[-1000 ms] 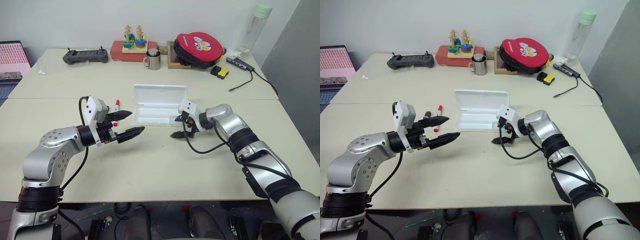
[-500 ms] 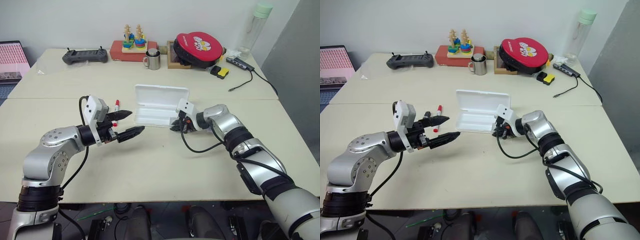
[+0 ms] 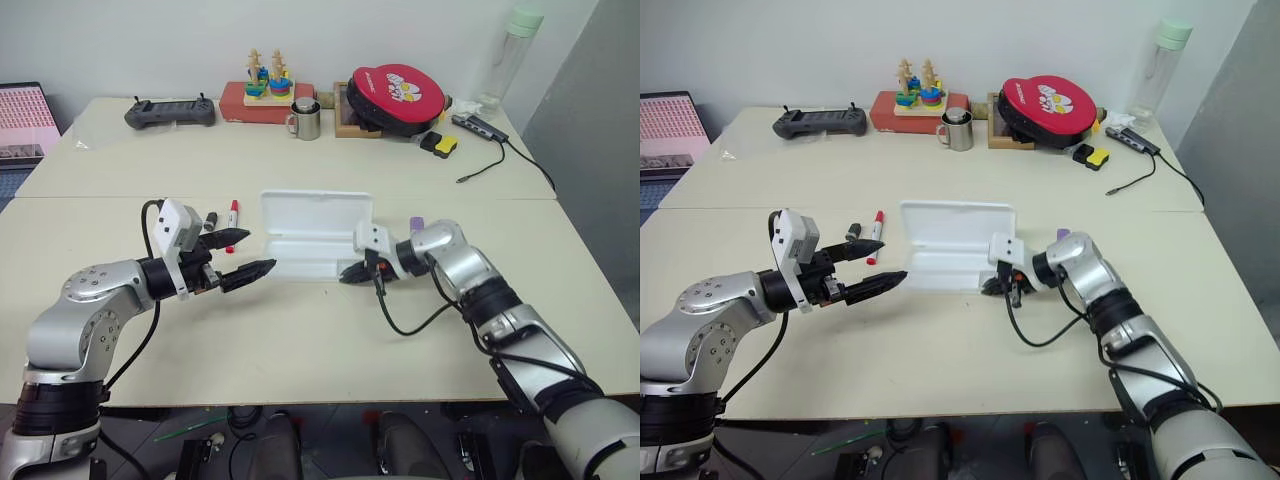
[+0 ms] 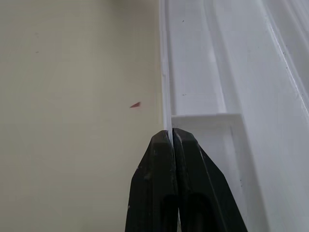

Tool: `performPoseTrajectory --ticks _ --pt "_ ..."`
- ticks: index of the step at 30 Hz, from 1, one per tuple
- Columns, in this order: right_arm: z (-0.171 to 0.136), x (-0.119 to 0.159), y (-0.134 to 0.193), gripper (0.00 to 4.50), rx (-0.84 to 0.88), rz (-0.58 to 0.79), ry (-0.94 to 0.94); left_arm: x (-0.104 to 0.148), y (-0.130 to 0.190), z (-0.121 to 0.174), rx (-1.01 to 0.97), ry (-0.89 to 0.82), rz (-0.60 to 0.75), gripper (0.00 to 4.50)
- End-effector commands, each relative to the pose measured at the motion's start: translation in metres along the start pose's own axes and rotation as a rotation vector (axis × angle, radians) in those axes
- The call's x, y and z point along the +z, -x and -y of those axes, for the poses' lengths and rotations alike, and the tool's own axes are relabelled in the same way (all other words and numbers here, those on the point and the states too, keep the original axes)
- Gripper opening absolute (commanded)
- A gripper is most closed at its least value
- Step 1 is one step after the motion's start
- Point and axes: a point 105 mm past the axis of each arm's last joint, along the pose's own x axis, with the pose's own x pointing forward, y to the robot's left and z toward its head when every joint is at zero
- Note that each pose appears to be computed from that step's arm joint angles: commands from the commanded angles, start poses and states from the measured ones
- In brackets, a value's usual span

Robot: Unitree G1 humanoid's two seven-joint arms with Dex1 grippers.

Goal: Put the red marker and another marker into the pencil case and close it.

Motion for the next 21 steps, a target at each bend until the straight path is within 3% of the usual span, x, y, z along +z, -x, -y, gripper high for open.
performPoseTrajectory --ticks 1,3,6,13,17,21 --pt "-0.010 0.000 -0.002 0.05 0.030 -0.006 0.008 0.004 0.010 -0.006 0.042 -0.015 -0.003 4.50" --pt "-0.012 0.001 -0.002 0.05 0.028 0.003 -0.006 -0.003 0.015 -0.011 0.079 0.006 -0.018 4.50" --pt "-0.010 0.004 -0.001 0.63 0.003 0.009 -0.007 -0.012 0.019 -0.018 0.127 0.044 -0.035 4.50" --pt "0.003 0.058 0.013 2.41 -0.070 0.198 0.019 -0.028 0.033 -0.039 0.348 0.188 0.002 4.50" --pt "0.005 0.111 0.044 3.54 -0.130 0.430 0.024 -0.054 0.037 -0.079 0.652 0.207 -0.059 4.50" --pt "0.004 0.115 0.054 4.47 -0.185 0.471 -0.009 -0.057 0.035 -0.083 0.678 0.235 -0.038 4.50"
